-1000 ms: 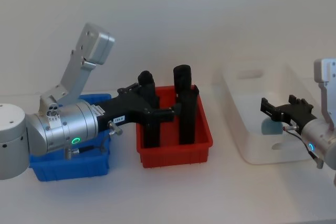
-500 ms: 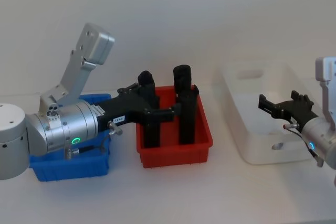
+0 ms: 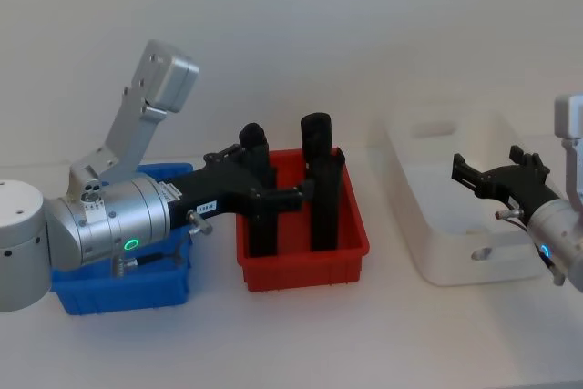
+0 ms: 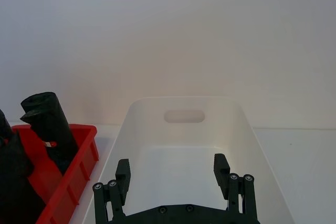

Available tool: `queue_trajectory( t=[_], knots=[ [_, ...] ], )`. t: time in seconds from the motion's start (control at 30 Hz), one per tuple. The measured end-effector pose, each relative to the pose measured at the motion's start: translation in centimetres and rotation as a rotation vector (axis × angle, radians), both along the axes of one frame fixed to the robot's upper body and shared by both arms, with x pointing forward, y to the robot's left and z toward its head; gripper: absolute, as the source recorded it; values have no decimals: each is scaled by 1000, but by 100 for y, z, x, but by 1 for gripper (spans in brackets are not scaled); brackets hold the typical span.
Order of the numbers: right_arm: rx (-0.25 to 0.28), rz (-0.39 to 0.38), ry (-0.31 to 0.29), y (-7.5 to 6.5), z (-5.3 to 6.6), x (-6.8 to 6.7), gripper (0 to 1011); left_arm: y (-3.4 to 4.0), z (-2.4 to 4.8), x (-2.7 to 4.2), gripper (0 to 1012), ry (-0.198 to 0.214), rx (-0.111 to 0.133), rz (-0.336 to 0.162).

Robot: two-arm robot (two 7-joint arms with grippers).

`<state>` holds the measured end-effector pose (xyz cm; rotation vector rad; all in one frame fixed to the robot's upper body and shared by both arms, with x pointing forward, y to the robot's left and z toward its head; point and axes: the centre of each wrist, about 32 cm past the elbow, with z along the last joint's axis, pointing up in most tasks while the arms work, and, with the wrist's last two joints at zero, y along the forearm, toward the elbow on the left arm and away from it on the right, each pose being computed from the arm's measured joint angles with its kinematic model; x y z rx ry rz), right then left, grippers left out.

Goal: Pick the cotton swabs from the blue box and place them into the white box.

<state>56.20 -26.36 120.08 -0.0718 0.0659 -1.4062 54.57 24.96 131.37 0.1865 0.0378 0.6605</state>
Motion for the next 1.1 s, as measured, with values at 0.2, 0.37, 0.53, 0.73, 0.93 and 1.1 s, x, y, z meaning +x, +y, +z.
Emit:
queue_trajectory(
  t=[0.2,0.37,0.53,0.73,0.93,1.1],
  knots=[
    [-1,2,-4,1,-5,-25,1001,-7,-17,-5,1000,-5,2,7],
    [-5,12,-16,14,-26,-98,1001,-43,-97,-30,1000,-28,10,40],
    [-11,32,-36,41,-57,-235,1001,-88,-195,-63,999,-59,19,81],
    [-16,56,-60,74,-89,-405,1001,-154,-342,-120,1000,-106,29,142],
    [-18,80,-79,110,-114,-561,1001,-219,-483,-180,1000,-151,35,198],
    [-19,104,-101,146,-123,-714,1001,-267,-588,-230,1000,-186,36,241]
  ],
)
